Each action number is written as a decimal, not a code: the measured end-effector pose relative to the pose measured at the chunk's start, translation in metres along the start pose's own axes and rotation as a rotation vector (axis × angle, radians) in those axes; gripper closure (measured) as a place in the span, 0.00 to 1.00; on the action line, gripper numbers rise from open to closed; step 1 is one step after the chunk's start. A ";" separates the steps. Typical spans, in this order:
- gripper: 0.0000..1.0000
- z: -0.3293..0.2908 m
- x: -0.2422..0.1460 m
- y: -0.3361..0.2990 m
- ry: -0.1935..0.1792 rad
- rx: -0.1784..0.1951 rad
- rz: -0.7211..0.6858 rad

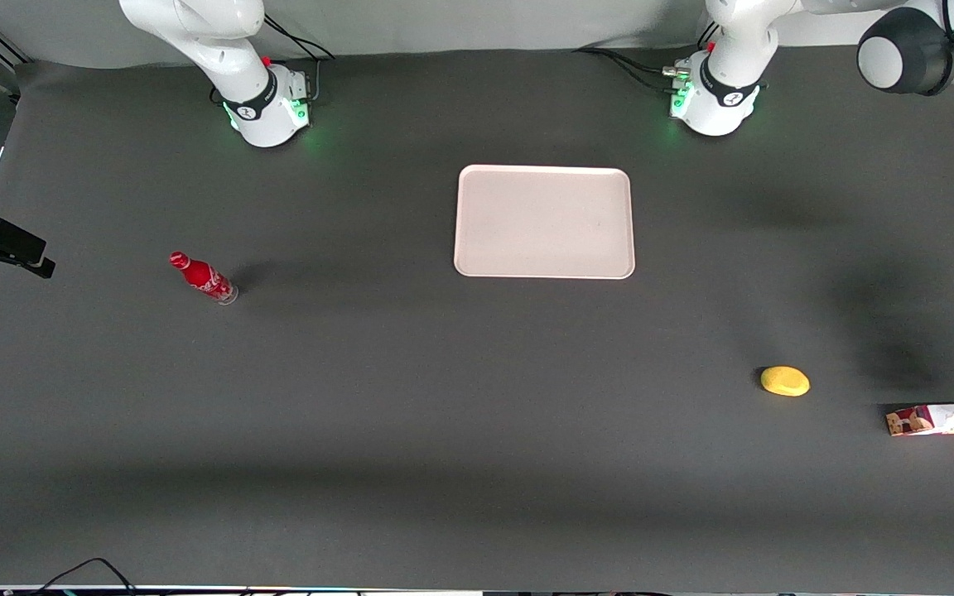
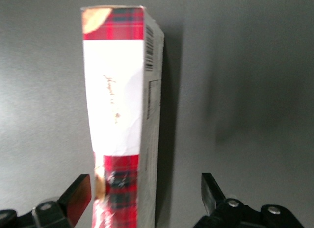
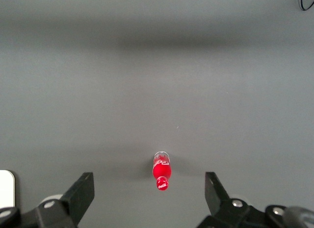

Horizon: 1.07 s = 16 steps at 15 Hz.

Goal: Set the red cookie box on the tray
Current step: 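Close the left gripper on the box end and lift it upright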

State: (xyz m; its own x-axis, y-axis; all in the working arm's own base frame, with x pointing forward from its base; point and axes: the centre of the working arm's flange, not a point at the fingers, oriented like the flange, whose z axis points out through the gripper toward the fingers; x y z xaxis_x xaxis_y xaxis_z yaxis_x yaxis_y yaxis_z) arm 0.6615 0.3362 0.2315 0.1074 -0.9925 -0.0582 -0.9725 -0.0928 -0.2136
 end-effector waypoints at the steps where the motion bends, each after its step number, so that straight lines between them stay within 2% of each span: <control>1: 0.00 0.005 0.001 0.002 0.002 -0.005 -0.001; 6: 0.00 0.025 0.010 0.004 0.016 0.003 -0.008; 9: 0.04 0.028 0.012 0.002 0.017 0.007 -0.009; 16: 0.80 0.022 0.011 -0.005 0.022 0.029 -0.018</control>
State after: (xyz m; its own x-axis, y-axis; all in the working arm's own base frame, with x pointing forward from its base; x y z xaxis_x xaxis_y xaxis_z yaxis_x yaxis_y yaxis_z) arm 0.6717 0.3271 0.2105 0.1198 -0.9922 -0.0332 -0.9640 -0.1082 -0.2430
